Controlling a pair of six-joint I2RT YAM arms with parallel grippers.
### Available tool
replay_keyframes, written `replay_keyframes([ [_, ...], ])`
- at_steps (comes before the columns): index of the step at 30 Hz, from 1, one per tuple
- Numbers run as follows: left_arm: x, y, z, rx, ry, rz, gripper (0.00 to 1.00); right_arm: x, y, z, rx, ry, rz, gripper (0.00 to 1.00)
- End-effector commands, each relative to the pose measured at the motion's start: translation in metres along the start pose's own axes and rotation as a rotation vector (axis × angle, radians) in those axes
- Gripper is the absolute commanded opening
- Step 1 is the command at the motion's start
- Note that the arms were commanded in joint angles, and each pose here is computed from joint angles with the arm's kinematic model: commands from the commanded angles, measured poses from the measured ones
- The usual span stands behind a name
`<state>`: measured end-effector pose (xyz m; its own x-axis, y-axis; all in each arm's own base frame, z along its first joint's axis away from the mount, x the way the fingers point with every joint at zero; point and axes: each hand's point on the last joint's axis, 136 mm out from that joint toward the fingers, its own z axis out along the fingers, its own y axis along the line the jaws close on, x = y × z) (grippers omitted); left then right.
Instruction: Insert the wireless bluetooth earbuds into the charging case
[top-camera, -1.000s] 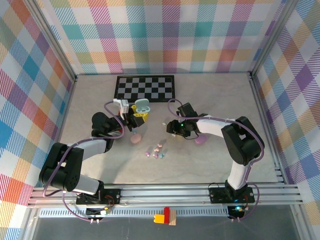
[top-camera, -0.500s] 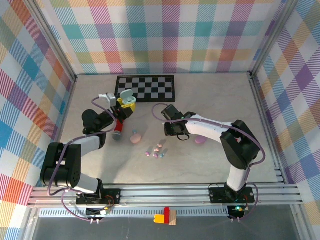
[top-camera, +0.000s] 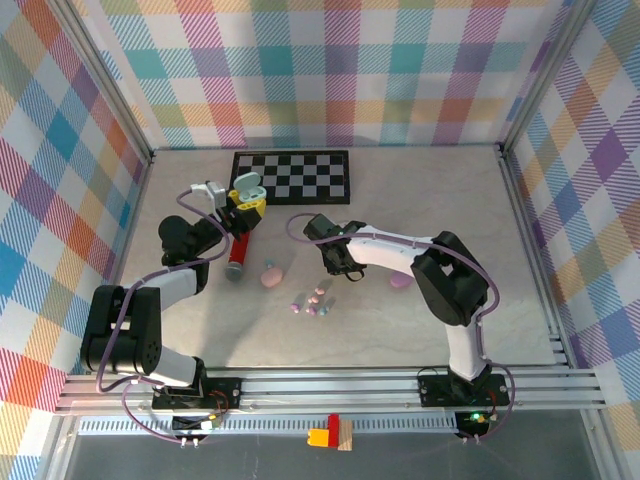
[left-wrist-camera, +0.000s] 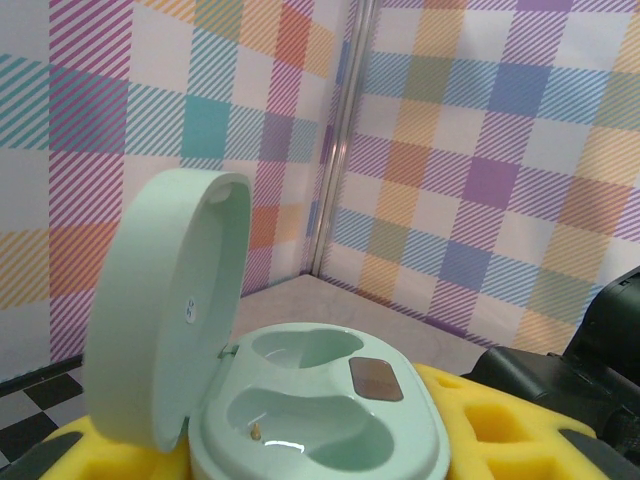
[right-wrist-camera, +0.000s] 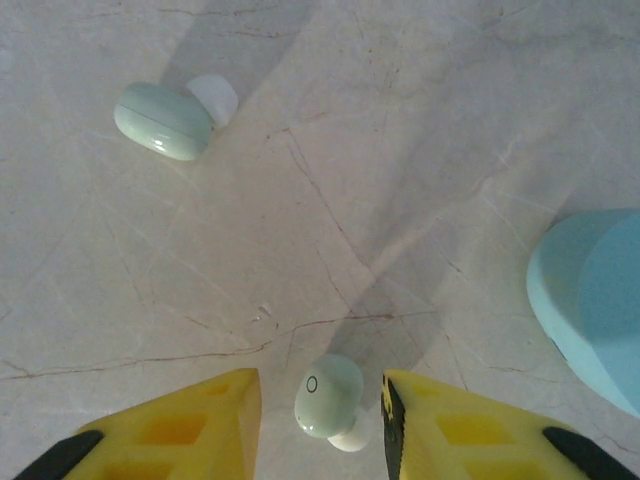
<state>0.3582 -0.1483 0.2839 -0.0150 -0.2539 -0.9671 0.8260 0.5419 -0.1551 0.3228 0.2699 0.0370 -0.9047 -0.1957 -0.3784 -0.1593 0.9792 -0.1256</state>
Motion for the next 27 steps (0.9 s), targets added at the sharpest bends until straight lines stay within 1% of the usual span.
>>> replay_keyframes([
  [1, -0.015, -0.002, 0.001, 0.027, -0.033, 0.052, 0.33, -0.001, 0.0, 0.001, 0.031, 0.013, -0.008, 0.34],
  [7, -0.016, -0.002, 0.002, 0.039, -0.03, 0.052, 0.33, 0.0, 0.006, 0.007, 0.018, 0.033, -0.016, 0.3],
  [20, -0.014, -0.001, 0.004, 0.046, -0.025, 0.045, 0.33, 0.009, 0.002, 0.011, 0.042, 0.073, -0.031, 0.3],
  [27, -0.013, -0.001, 0.003, 0.044, -0.024, 0.045, 0.33, 0.013, 0.003, 0.012, 0.033, 0.089, -0.031, 0.21],
])
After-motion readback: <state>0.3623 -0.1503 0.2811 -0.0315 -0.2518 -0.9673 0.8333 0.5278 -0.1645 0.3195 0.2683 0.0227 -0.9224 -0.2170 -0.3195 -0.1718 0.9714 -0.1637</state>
